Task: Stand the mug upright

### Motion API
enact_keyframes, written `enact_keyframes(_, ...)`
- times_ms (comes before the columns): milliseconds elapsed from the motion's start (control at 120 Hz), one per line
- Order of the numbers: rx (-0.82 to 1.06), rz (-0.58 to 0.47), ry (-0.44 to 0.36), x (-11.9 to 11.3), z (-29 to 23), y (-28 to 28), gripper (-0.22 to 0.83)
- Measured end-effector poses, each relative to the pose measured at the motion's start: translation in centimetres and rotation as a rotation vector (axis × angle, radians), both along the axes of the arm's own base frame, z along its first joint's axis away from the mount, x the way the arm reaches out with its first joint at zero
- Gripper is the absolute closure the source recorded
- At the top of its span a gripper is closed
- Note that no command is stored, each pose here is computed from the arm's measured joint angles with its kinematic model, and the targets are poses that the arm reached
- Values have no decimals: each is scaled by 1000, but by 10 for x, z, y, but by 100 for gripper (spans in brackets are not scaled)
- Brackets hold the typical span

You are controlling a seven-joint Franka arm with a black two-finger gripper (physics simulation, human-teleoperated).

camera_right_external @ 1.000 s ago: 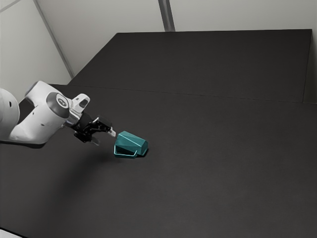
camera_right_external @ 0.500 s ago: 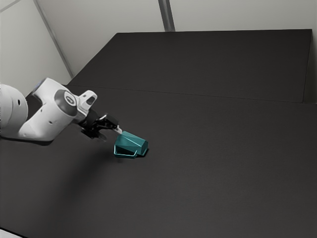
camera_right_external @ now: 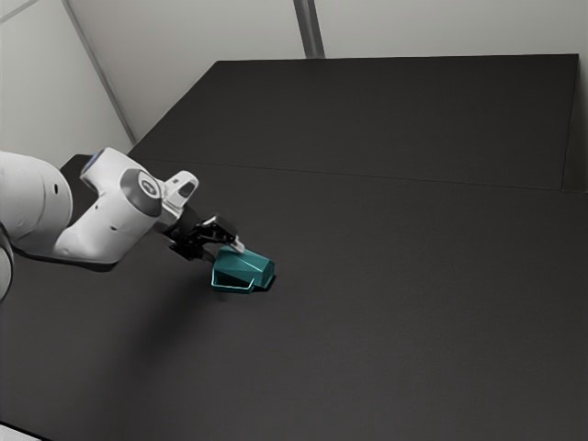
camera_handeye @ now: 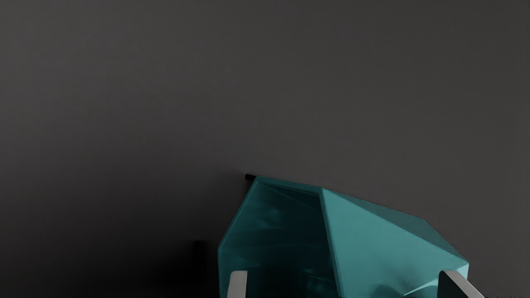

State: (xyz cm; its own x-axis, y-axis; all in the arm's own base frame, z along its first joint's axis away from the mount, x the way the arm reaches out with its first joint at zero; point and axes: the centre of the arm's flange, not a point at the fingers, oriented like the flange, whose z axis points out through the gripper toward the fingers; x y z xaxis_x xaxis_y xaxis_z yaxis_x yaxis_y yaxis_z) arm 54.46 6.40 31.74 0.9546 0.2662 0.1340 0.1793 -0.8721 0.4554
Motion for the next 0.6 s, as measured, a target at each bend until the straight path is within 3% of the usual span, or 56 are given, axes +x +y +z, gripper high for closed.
enact_keyframes(233,-11,-13,5,-2,-3,-10,15)
enact_keyframes(600,-24,-44,6,-2,-1,-25,26)
